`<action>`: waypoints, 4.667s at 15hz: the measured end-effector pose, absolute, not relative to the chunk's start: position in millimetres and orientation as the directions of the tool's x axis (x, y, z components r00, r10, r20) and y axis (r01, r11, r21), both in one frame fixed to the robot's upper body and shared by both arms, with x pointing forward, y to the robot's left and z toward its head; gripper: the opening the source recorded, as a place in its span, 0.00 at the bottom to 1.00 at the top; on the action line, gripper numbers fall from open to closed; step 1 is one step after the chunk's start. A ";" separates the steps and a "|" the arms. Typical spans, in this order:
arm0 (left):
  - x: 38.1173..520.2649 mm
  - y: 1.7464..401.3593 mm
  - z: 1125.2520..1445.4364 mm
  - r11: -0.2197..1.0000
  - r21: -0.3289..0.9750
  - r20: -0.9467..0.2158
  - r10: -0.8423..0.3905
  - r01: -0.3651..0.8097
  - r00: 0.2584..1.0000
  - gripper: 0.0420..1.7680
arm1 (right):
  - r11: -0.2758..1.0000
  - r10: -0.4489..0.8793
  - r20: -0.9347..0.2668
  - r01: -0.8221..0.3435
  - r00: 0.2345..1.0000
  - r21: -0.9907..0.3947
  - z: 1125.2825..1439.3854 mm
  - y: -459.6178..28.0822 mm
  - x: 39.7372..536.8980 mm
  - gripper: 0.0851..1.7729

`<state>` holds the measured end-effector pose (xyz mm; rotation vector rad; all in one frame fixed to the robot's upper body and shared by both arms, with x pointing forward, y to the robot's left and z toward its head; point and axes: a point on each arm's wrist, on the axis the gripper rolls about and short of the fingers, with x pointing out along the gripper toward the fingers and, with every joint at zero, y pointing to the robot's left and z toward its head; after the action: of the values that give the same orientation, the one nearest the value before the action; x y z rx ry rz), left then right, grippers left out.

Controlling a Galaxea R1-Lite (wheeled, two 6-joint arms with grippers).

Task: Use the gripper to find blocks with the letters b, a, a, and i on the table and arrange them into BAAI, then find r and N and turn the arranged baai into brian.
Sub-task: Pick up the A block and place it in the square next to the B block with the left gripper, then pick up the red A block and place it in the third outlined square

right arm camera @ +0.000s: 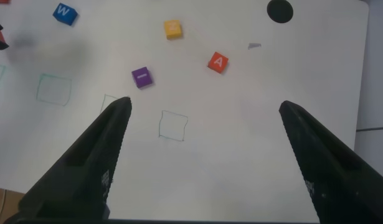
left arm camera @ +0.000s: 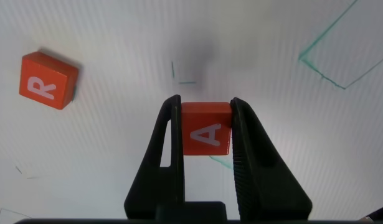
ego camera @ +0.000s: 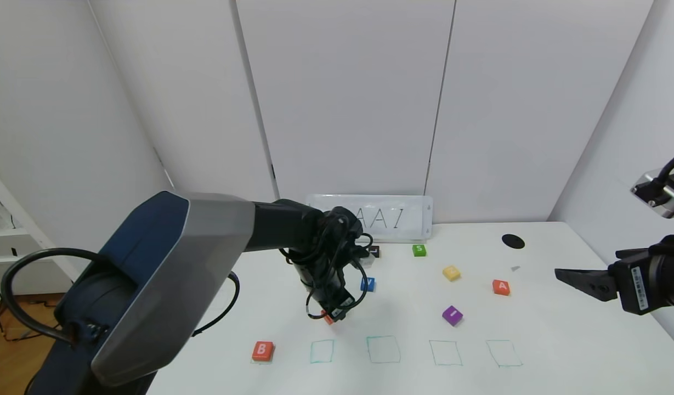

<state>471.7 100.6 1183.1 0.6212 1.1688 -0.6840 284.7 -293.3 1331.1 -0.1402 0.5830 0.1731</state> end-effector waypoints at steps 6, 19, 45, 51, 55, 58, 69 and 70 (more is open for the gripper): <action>444.8 122.7 1187.6 0.513 0.077 -0.958 -0.199 0.855 0.206 0.27 | 0.975 0.127 -0.553 -0.205 0.824 -0.082 1332.8 -293.2 282.4 0.96; 430.2 129.1 1173.4 0.111 0.143 -0.962 -0.217 0.983 0.165 0.27 | 0.969 0.152 -0.549 -0.232 0.822 -0.079 1333.5 -289.5 276.8 0.96; 424.9 126.9 1141.6 0.079 0.157 -0.951 -0.257 0.985 0.172 0.27 | 0.962 0.171 -0.571 -0.262 0.803 -0.079 1327.0 -283.3 277.4 0.96; 424.3 129.5 1142.4 0.075 0.159 -0.954 -0.247 0.984 0.173 0.49 | 0.962 0.171 -0.571 -0.262 0.803 -0.081 1327.0 -283.3 277.4 0.96; 423.4 129.2 1146.7 0.077 0.166 -0.951 -0.252 0.983 0.181 0.68 | 0.961 0.174 -0.569 -0.265 0.804 -0.080 1327.4 -282.8 276.4 0.96; 420.3 130.7 1161.2 0.097 0.184 -0.941 -0.270 0.978 0.204 0.77 | 0.961 0.177 -0.566 -0.267 0.805 -0.079 1328.1 -282.7 275.7 0.96; 370.4 121.1 1229.1 0.773 -0.089 -0.877 -0.360 0.628 0.319 0.92 | 0.970 0.149 -0.556 -0.229 0.818 -0.078 1331.4 -286.8 276.6 0.96; 364.9 125.4 1235.8 0.807 -0.090 -0.871 -0.348 0.584 0.348 0.93 | 0.974 0.133 -0.553 -0.212 0.823 -0.081 1332.0 -289.1 276.9 0.96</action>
<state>364.9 125.4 1235.8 0.2545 1.0548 -0.6124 276.9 -289.1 1332.0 -0.1415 0.5767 0.1841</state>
